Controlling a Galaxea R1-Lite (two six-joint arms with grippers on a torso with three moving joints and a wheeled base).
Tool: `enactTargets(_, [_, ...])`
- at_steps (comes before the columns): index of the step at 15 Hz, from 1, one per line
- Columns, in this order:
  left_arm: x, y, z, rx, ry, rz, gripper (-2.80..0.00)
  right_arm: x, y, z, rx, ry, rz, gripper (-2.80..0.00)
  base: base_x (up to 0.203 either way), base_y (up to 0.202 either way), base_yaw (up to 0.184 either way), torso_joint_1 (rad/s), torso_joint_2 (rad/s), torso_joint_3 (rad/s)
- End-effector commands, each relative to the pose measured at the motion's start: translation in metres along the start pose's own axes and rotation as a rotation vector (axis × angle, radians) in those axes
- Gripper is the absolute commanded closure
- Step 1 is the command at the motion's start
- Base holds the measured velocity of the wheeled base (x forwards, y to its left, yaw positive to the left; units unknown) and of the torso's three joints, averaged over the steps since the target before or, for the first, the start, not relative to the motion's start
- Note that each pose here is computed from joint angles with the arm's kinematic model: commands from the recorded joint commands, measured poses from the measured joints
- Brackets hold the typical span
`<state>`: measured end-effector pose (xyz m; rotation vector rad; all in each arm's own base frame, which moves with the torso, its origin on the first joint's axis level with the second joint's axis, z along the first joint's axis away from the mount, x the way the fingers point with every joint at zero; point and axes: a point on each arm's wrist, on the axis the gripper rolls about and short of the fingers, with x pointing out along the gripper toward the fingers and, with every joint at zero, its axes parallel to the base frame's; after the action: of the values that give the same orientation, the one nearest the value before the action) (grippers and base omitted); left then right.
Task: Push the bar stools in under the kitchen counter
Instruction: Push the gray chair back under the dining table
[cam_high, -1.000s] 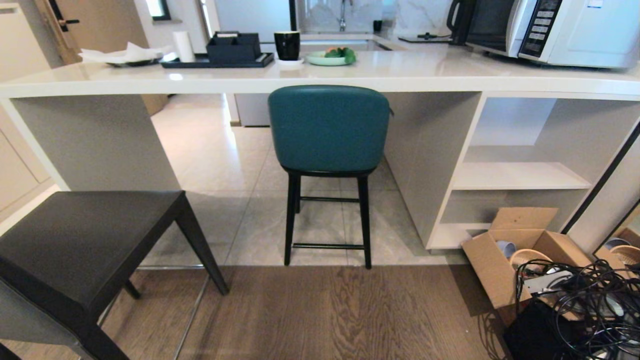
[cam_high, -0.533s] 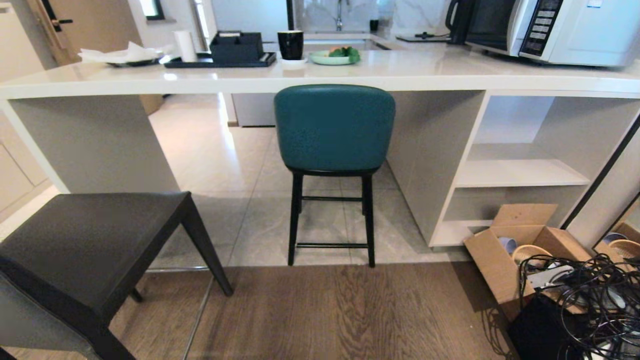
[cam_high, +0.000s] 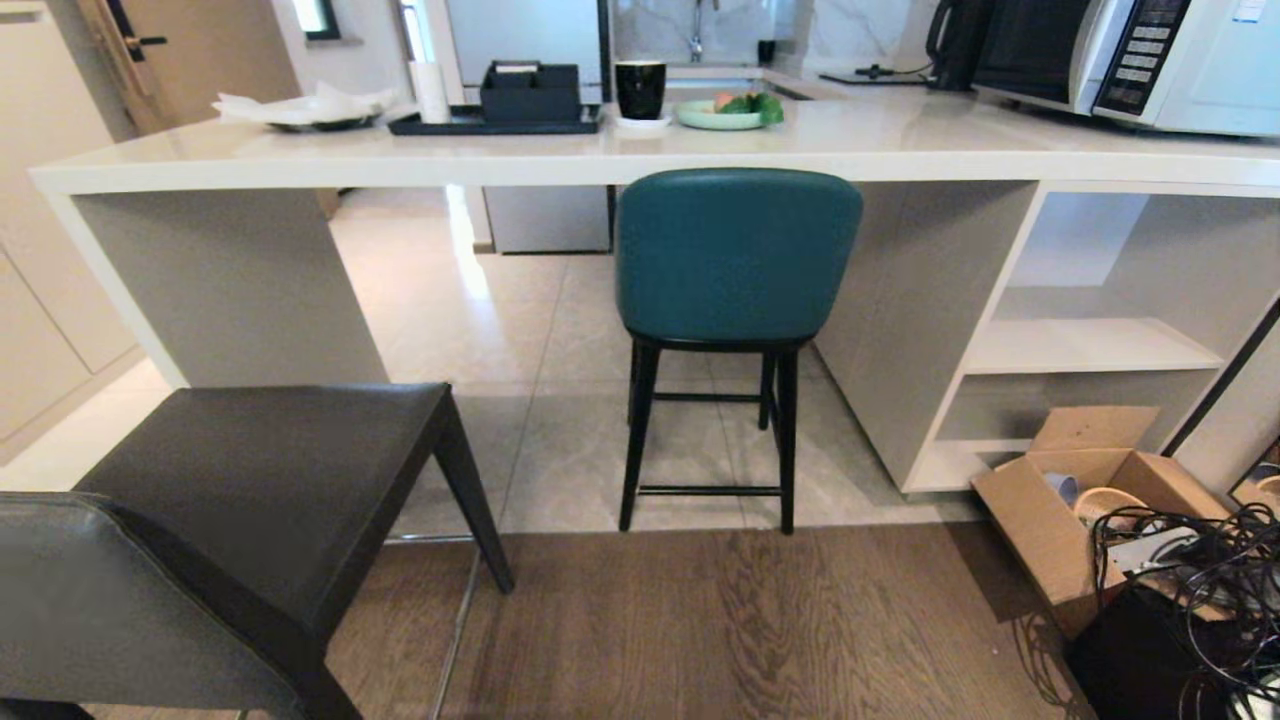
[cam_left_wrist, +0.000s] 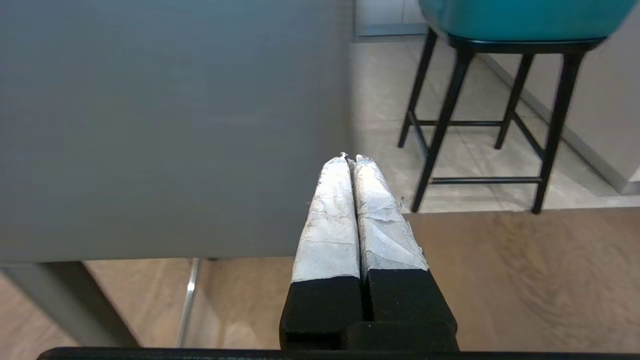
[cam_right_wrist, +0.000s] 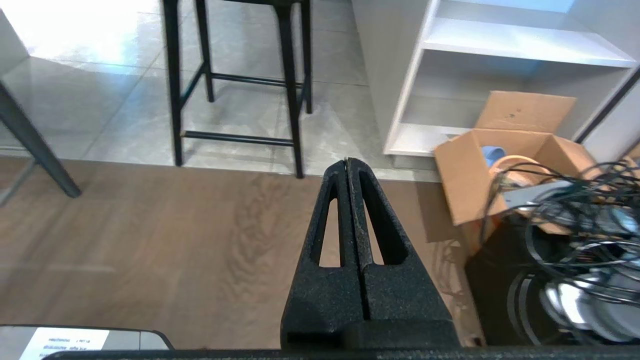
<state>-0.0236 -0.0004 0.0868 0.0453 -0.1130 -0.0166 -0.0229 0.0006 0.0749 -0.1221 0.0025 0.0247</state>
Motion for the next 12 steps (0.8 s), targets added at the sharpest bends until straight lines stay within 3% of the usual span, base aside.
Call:
enactTargets(1, [0.0021,-0.0005,-0.0113,0.001,0.041,-0.003,0.0,0.0002,0.0,-0.0003,-0.001,0.002,0.0,0.0,0.0,0.195,-0.001,0.002,0.0,0.007])
enactTargets(3, [0.0021,-0.0005,-0.0113,0.001,0.041,-0.003,0.0,0.0002,0.0,-0.0003,-0.001,0.002,0.0,0.0,0.0,0.132,-0.002,0.001,0.0,0.003])
enactTargets(8, [0.0021,-0.0004,-0.0113,-0.001,0.041,0.0,0.0,0.0002,0.0,-0.0003,-0.002,0.003,0.0,0.0,-0.008,0.0,0.002,0.0,0.0,0.001])
enactTargets(12, [0.0021,-0.0004,-0.0113,-0.002,0.041,0.0,0.0,0.0002,0.0,-0.0003,0.004,0.002,0.0,0.0,-0.175,0.0,0.0,-0.001,0.0,0.003])
